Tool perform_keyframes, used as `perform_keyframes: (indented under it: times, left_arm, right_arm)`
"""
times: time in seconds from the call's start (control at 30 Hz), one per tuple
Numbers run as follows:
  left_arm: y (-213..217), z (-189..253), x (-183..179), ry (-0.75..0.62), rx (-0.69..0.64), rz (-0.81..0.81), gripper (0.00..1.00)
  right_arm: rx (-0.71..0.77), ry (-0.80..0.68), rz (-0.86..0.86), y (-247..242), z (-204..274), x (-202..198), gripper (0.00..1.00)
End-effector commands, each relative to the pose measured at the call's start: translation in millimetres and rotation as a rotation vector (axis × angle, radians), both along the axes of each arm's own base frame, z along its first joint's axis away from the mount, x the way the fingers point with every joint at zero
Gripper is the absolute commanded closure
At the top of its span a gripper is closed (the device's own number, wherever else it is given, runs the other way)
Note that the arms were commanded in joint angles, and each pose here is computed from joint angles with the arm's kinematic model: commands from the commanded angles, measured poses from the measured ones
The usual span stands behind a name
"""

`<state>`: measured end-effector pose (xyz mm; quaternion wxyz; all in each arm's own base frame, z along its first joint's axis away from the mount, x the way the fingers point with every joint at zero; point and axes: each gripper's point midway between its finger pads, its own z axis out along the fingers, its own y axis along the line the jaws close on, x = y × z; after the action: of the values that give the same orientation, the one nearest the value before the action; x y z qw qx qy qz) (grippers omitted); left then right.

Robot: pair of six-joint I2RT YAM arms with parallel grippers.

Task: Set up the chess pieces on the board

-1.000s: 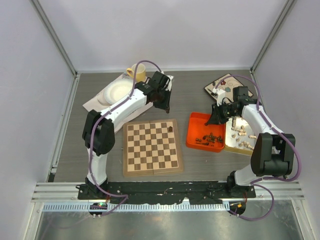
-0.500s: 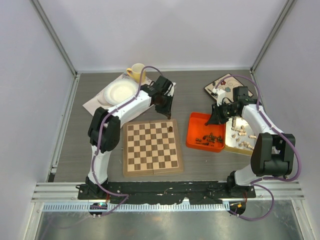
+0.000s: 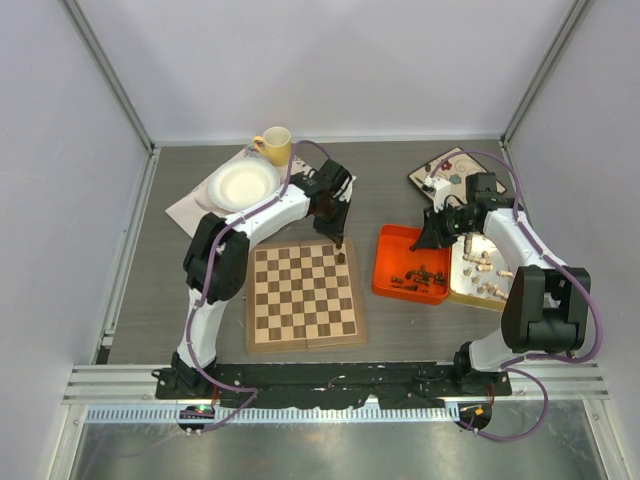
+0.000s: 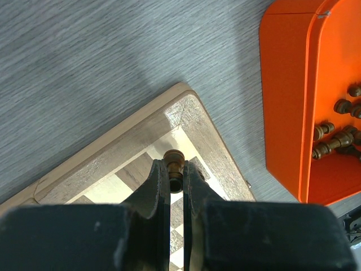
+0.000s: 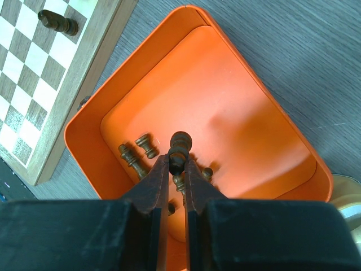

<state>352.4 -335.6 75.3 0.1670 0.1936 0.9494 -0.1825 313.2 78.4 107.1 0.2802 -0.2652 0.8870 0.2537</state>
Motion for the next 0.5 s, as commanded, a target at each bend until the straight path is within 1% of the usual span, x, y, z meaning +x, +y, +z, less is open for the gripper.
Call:
perform_keyframes:
  times: [0.0, 0.47]
  left_arm:
    - [-5.9, 11.2, 4.2, -0.016, -0.010, -0.018, 0.99]
    - [-9.8, 6.5, 1.4, 0.001, 0.009, -0.034, 0.98]
  right_arm:
    - [-0.008, -0.041, 0.020, 1.5, 6.4, 2.9, 0.99]
    - [-0.009, -0.040, 0.020, 0.9, 5.9, 3.1, 0.99]
